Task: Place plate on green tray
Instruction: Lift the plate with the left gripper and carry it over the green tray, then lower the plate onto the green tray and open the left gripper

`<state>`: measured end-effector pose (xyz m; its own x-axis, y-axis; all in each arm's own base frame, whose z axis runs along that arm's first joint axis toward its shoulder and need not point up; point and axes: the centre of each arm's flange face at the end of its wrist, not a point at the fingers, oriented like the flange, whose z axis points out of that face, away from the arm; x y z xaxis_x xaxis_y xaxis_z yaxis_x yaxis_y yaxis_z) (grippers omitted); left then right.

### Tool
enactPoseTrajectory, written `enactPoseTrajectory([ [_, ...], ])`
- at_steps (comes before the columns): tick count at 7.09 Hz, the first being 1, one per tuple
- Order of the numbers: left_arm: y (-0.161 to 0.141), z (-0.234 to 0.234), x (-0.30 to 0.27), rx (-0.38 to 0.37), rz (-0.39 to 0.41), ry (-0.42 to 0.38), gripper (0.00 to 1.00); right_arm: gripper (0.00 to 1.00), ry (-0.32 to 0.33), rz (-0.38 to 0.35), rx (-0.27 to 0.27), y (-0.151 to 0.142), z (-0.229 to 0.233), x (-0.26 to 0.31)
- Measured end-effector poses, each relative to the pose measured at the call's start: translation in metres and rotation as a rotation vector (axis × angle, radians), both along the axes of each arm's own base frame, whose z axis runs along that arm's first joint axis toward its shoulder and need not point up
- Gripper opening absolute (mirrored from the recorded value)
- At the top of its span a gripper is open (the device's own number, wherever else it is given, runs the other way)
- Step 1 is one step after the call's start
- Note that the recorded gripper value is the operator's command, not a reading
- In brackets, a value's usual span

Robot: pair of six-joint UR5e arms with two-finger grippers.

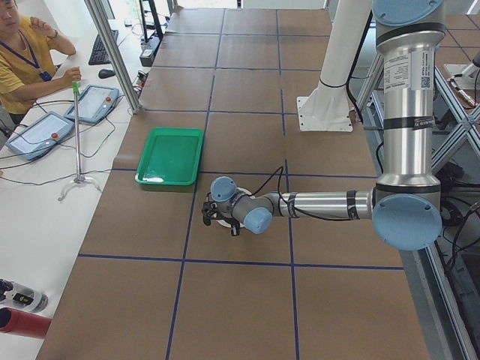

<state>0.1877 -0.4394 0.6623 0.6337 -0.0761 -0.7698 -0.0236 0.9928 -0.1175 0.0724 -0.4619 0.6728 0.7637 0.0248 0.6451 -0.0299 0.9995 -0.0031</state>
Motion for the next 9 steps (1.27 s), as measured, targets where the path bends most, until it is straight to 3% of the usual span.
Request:
enactPoseTrajectory([
  [1, -0.004, -0.020, -0.001, 0.013, -0.014, 0.024, 0.00, 1.00, 0.000, 0.000, 0.000, 0.000, 0.000, 0.000],
  [3, -0.038, -0.079, -0.007, -0.020, -0.122, 0.099, 0.00, 1.00, 0.000, 0.000, 0.000, 0.000, 0.000, 0.000],
  [6, -0.133, -0.137, 0.010, -0.165, -0.308, 0.147, 0.00, 1.00, 0.000, 0.000, 0.000, 0.000, 0.000, 0.000],
  [9, -0.223, -0.176, 0.048, -0.263, -0.385, 0.152, 0.00, 1.00, 0.000, 0.000, 0.001, 0.000, 0.000, 0.000],
])
